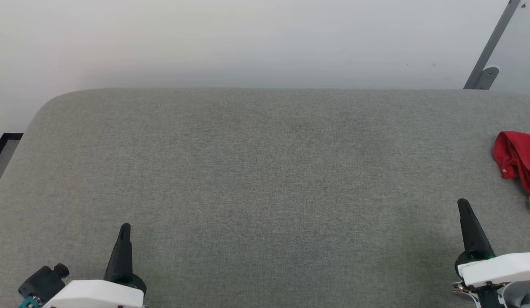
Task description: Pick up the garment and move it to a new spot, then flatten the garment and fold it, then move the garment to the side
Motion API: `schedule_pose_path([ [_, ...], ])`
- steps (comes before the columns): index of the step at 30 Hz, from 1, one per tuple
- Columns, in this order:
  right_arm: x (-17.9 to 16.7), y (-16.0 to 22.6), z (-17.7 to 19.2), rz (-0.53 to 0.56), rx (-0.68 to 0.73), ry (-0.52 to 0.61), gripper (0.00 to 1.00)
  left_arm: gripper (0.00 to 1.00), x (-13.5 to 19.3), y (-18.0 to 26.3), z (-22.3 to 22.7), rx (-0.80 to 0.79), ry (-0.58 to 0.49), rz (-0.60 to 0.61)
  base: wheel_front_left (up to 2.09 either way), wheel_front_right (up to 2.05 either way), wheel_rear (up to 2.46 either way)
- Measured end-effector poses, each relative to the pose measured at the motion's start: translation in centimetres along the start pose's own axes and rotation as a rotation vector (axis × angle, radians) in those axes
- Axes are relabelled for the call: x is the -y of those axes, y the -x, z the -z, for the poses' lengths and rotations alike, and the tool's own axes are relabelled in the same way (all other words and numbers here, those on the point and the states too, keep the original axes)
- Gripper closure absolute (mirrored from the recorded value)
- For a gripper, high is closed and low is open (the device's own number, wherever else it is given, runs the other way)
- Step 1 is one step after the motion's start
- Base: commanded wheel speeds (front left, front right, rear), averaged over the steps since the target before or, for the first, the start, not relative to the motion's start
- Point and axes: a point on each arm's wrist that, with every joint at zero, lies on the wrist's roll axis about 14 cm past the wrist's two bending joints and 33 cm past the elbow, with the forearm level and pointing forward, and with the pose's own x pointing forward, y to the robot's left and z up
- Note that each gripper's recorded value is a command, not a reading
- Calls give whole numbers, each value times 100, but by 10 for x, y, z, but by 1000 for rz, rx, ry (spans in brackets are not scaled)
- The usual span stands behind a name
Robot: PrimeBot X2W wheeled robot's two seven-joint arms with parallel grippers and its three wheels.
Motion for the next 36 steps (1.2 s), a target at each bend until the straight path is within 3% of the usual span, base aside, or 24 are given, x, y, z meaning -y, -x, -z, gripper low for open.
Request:
schedule_pose_path([
  [36,-1,-4,3,10,4,-373,100,100,13,-18,1,-31,378,18,0,0,0],
])
